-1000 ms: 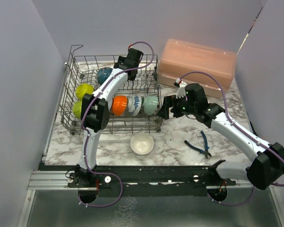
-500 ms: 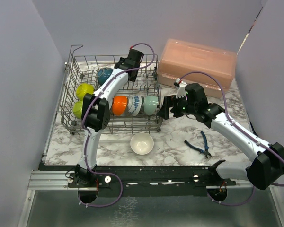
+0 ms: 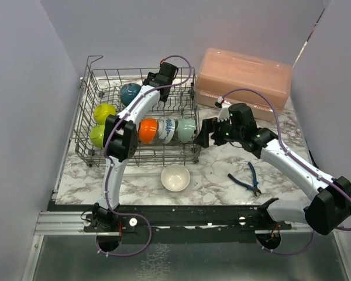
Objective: Load the bowls into the dish rack
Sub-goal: Turn the bowl upside down on the dish rack.
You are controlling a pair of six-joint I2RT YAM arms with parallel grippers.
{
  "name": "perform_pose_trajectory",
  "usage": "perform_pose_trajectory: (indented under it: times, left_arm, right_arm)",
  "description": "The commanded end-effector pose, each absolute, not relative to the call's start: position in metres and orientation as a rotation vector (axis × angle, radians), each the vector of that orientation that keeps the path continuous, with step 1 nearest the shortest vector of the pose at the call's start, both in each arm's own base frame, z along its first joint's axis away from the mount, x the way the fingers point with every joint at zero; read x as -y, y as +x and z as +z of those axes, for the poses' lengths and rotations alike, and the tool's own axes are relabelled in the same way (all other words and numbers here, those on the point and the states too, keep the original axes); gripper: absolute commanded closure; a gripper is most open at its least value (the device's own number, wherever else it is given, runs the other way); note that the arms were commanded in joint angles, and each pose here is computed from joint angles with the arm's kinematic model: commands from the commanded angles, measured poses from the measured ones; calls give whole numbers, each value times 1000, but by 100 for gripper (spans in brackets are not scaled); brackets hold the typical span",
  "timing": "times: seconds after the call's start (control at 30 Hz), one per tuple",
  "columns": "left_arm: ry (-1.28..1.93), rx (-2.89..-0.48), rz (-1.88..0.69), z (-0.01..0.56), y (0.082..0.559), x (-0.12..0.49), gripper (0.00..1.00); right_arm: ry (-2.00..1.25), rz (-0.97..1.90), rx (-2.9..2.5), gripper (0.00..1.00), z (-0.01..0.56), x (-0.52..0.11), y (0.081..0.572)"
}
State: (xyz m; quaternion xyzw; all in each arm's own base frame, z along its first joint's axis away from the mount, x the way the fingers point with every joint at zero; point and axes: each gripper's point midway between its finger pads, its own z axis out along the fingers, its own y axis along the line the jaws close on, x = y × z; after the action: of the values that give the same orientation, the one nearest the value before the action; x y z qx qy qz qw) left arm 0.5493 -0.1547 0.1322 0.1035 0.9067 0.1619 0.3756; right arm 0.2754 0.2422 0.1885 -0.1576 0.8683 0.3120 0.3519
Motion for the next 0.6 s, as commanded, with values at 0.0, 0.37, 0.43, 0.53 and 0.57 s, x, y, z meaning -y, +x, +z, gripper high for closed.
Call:
perform_pose_trajectory:
  times: [0.0, 0.37, 0.43, 0.53, 0.57]
  left_arm:
    - [302, -2421, 354, 103, 533, 172, 100]
    - [276, -2465, 278, 96, 533, 164, 81]
    - [280, -2466, 271, 97, 533, 164, 68]
    - [283, -2464, 233, 101, 532, 169, 56]
    - [286, -2462, 217, 103, 532, 171, 52]
  right_arm:
    - [-421, 806, -2257, 0, 185, -242, 273]
    - [-421, 808, -2257, 0, 185, -243, 273]
    - [-422, 810, -2256, 0, 185, -243, 273]
    - [-423, 814, -2257, 0, 185, -244, 273]
    - [-423, 816, -2255, 0, 186, -244, 273]
